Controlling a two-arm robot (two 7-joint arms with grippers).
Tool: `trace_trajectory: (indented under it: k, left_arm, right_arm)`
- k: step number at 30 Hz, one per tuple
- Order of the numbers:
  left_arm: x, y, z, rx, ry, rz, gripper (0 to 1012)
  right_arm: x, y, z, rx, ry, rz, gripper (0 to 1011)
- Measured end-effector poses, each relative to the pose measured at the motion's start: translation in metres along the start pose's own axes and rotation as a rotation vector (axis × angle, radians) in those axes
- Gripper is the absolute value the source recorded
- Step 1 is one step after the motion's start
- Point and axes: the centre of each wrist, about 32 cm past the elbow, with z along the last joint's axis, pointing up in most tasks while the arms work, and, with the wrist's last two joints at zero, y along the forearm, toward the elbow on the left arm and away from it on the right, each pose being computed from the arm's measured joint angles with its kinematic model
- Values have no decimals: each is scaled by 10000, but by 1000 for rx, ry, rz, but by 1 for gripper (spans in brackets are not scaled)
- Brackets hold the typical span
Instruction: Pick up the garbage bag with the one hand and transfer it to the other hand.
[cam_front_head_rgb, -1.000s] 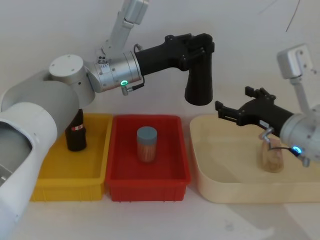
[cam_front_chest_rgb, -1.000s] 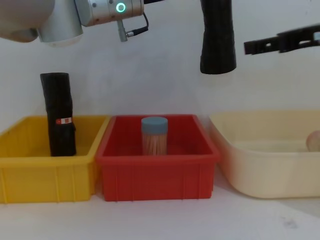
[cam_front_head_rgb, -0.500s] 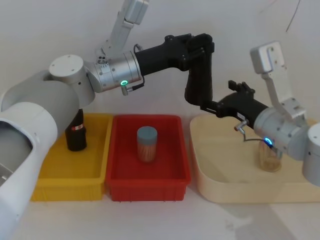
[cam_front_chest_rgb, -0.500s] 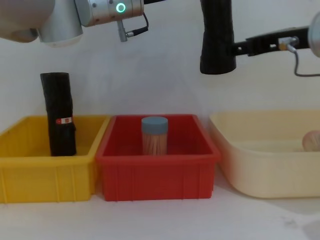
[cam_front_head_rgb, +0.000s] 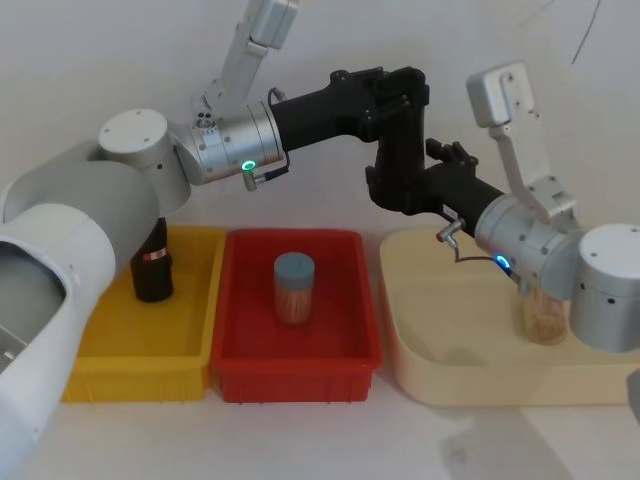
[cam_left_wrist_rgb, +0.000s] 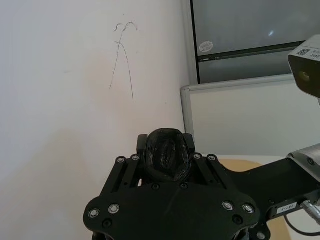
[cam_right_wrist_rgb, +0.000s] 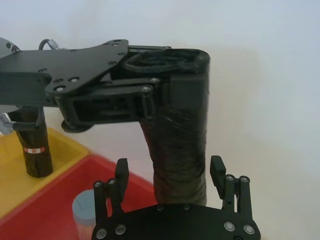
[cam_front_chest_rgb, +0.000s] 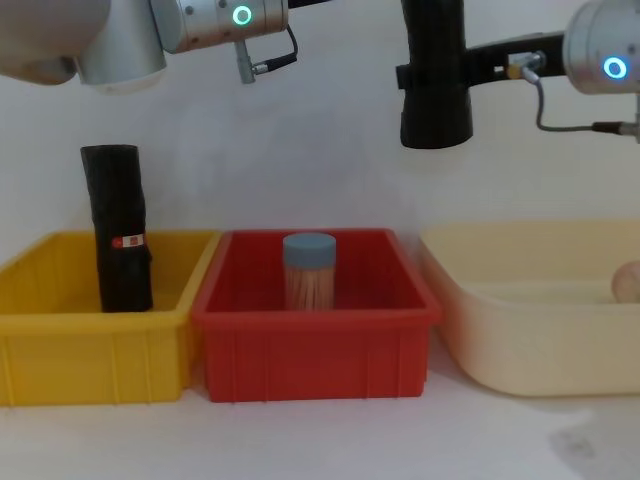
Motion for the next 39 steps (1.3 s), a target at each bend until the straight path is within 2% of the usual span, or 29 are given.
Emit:
trace_trajectory:
  k: [12,21,24,29,39]
  left_arm:
    - [0,2,-1,1,0,1,387]
    - [0,2,-1,1,0,1,387]
    - [0,2,-1,1,0,1,387]
    - [0,2,-1,1,0,1,387]
    - [0,2,-1,1,0,1,387]
  right_arm:
    - [-59,139,26,7,-17,3,978]
    - [-80,182,37,10,-24,3,792]
    - [-85,193,39,10,-25,3,658]
    - [-90,203,41,11,-27,3,536]
    - [-96,215,43,11,-28,2,517]
